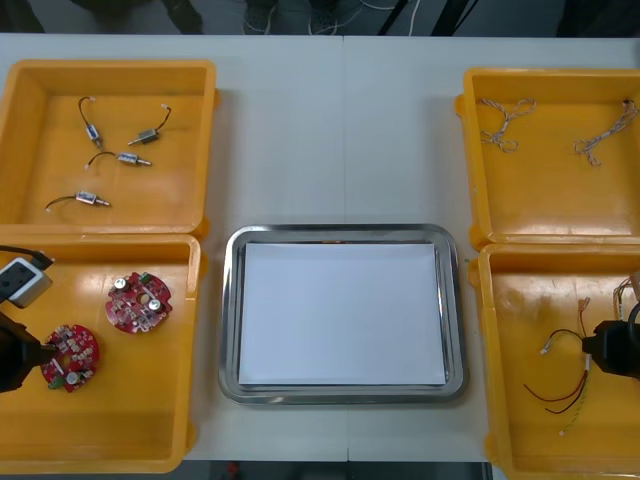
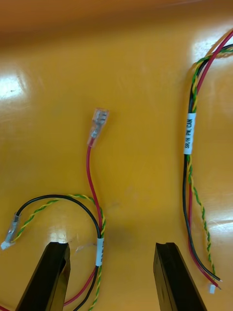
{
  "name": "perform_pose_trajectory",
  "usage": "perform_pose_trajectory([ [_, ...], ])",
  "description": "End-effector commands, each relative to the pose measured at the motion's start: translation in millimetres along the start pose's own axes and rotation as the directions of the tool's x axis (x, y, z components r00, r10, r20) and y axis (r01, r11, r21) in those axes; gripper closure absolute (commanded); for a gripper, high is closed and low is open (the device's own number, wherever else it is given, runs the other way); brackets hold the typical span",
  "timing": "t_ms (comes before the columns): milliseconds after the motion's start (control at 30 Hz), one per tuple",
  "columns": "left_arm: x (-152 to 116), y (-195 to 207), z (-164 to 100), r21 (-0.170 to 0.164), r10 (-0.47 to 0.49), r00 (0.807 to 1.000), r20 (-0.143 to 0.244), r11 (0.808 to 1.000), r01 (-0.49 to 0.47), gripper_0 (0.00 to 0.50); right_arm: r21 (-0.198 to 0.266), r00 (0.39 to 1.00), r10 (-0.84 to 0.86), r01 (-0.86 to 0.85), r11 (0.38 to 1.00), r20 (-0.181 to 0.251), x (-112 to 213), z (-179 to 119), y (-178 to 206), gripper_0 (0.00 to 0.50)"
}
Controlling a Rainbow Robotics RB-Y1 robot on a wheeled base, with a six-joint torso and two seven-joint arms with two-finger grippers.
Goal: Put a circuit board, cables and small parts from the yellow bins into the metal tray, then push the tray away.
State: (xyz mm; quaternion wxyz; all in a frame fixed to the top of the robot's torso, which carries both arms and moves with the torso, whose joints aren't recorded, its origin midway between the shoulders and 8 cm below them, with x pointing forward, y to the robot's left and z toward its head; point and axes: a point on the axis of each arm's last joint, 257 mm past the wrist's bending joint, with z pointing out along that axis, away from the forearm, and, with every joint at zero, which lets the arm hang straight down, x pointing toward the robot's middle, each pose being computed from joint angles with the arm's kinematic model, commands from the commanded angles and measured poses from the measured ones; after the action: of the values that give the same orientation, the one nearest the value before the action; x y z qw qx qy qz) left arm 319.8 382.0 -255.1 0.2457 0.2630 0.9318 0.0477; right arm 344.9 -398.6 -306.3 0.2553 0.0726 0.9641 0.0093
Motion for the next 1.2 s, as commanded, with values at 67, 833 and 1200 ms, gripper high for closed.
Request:
perform_pose_trajectory([
  [67,16,0,-8,-0.003,0.155,0.988,-0.014,0.988,-0.155,0.0,0.023,0.999,-0.045,0.045,0.999,-0.02,12,5,-3,0.0],
  [833,43,4,18,-0.001,0.388,0.921,0.019,0.921,-0.388,0.0,0.022,1.0,0.001,0.0,1.0,-0.022,27,28,-4,0.0],
  [1200,45,-7,31,0.012,0.413,0.909,0.052,0.91,-0.414,0.0,0.005,0.999,0.013,-0.013,1.0,-0.029,32,29,2,0.097],
])
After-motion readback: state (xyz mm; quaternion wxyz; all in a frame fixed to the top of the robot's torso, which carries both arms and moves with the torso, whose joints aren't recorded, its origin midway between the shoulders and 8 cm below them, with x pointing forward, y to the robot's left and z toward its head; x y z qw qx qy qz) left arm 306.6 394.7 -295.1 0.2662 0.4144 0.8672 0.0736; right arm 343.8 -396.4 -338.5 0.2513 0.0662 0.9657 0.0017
